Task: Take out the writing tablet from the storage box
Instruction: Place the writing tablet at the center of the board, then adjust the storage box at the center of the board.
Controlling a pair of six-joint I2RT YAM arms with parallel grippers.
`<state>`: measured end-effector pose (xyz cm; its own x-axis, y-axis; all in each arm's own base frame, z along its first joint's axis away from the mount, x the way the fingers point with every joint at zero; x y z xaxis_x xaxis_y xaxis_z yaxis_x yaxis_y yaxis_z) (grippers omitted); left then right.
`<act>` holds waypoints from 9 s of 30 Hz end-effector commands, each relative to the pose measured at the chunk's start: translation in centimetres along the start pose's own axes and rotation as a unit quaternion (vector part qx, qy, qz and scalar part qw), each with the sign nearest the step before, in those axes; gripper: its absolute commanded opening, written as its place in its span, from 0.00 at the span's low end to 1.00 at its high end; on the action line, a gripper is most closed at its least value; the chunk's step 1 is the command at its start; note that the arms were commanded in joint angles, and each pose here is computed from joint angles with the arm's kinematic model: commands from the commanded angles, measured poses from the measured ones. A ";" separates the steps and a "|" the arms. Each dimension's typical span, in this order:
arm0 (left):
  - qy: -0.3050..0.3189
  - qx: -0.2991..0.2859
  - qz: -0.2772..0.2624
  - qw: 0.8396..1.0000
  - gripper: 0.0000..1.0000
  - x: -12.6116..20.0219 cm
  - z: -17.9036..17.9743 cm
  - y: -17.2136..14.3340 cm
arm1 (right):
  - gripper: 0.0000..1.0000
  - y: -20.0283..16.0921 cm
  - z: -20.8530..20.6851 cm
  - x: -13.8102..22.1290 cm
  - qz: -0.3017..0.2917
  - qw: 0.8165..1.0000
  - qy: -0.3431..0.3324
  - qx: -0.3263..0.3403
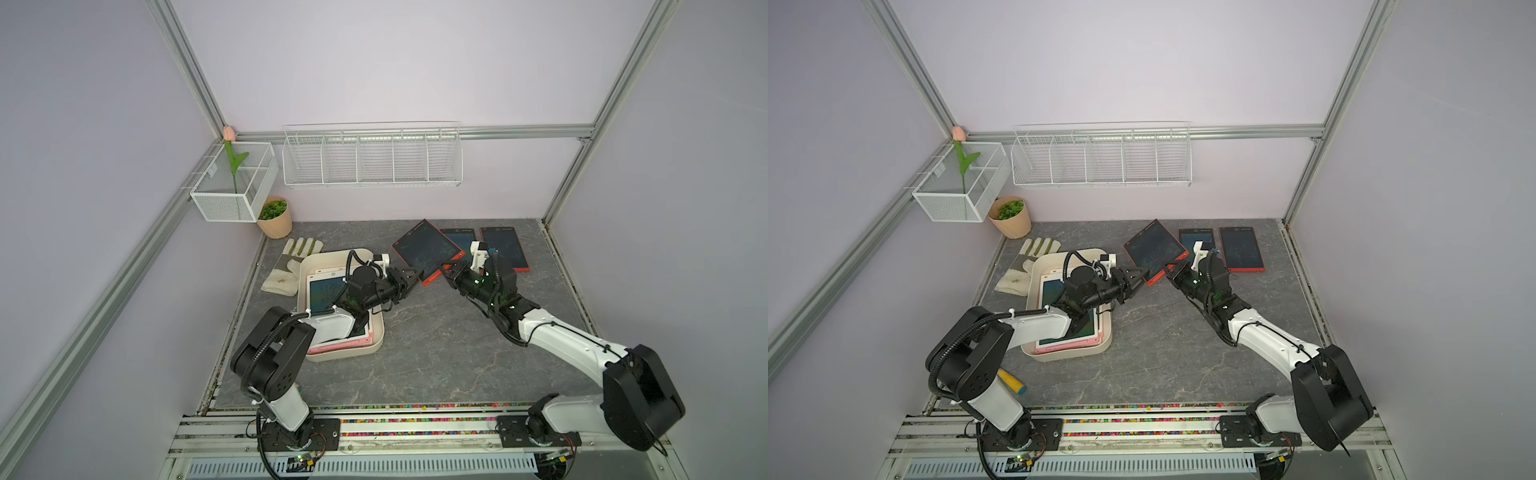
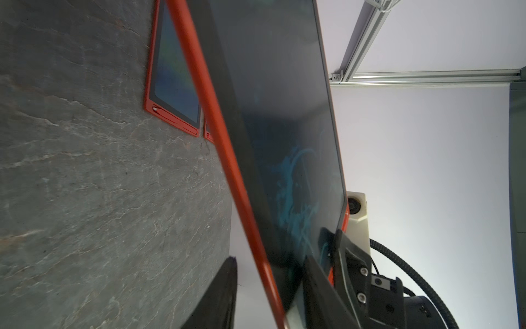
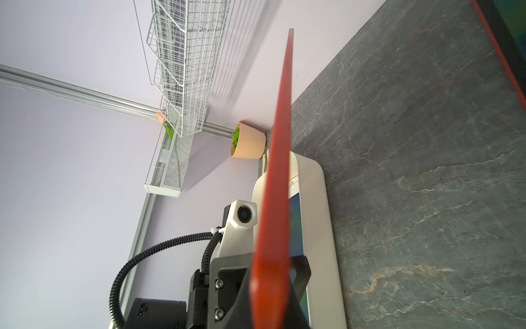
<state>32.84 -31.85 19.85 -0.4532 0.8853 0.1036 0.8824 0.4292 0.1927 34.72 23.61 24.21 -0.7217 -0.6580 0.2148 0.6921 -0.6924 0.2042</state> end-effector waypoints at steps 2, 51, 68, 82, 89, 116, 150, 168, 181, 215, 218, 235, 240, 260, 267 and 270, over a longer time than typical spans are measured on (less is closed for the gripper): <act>0.026 -0.035 0.010 0.999 0.40 1.6 -1.8 -0.3 | 0.07 1.3 3.3 0.7 -0.035 0.998 0.040 0.016; 0.154 -0.122 -0.075 0.978 0.47 14.3 -2.0 4.0 | 0.12 2.2 -12.4 -14.9 -0.208 0.960 0.048 -0.182; 0.153 -0.121 -0.071 0.978 0.47 14.4 -1.9 4.2 | 0.30 1.4 -14.5 -17.6 -0.197 0.953 0.043 -0.225; 0.149 -0.118 -0.071 0.979 0.47 14.9 -1.9 4.3 | 0.60 -0.3 -16.5 -18.6 -0.182 0.948 -0.015 -0.261; 0.148 -0.118 -0.074 0.979 0.47 15.4 -2.0 4.3 | 0.66 -1.5 -18.2 -17.8 -0.182 0.933 -0.091 -0.295; 0.139 -0.115 -0.074 0.981 0.45 16.4 -2.5 4.0 | 0.65 -3.0 -21.1 -16.0 -0.119 0.866 -0.352 -0.334; 0.424 -0.111 -0.109 0.892 0.55 24.3 7.5 8.2 | 0.62 -7.6 -12.2 -11.6 0.079 0.927 -0.359 -0.071; 0.594 -0.107 -0.060 0.795 0.53 26.8 12.7 11.2 | 0.61 -10.0 -7.0 -9.3 0.241 0.904 -0.305 0.180; 0.640 -0.112 -0.030 0.760 0.53 27.7 14.6 11.5 | 0.61 -12.7 -6.0 -10.9 0.314 0.898 -0.245 0.188; 0.668 -0.097 -0.001 0.738 0.54 27.1 19.3 12.0 | 0.57 -15.5 -6.4 -12.4 0.359 0.884 -0.224 0.198; 0.681 -0.103 -0.008 0.725 0.54 27.6 18.8 12.5 | 0.57 -15.9 -6.4 -12.4 0.363 0.883 -0.222 0.198; 0.656 -0.102 -0.012 0.748 0.54 26.6 18.1 12.6 | 0.54 -16.8 -8.3 -14.0 0.359 0.855 -0.292 0.233; 0.650 -0.105 -0.017 0.752 0.54 26.5 17.5 12.9 | 0.51 -16.9 -10.1 -15.0 0.358 0.839 -0.335 0.235; 0.599 -0.132 -0.057 0.787 0.55 26.1 11.3 13.6 | 0.07 -17.8 -15.9 -17.0 0.384 0.885 -0.257 0.054; 0.568 -0.153 -0.068 0.806 0.56 25.9 8.8 13.5 | 0.07 -17.4 -17.1 -17.7 0.383 0.895 -0.229 0.002; 0.560 -0.153 -0.064 0.812 0.57 25.6 8.6 13.5 | 0.07 -17.6 -17.1 -18.2 0.385 0.898 -0.212 -0.008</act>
<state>34.78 -2.28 16.34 -0.5426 0.0507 0.8384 0.8116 0.2890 0.5078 35.44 43.50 4.15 0.0188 -0.7751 0.6316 0.9966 -0.0364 -0.0743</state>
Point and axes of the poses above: each gripper's point midway between its finger pads, its own x axis back along the fingers, its own z axis along the line the jaws close on, y = z × x, the point moved 2 cm from there along x, back along the fingers, and after that the axes turned 8 degrees about -x, right-handed, at the moved point
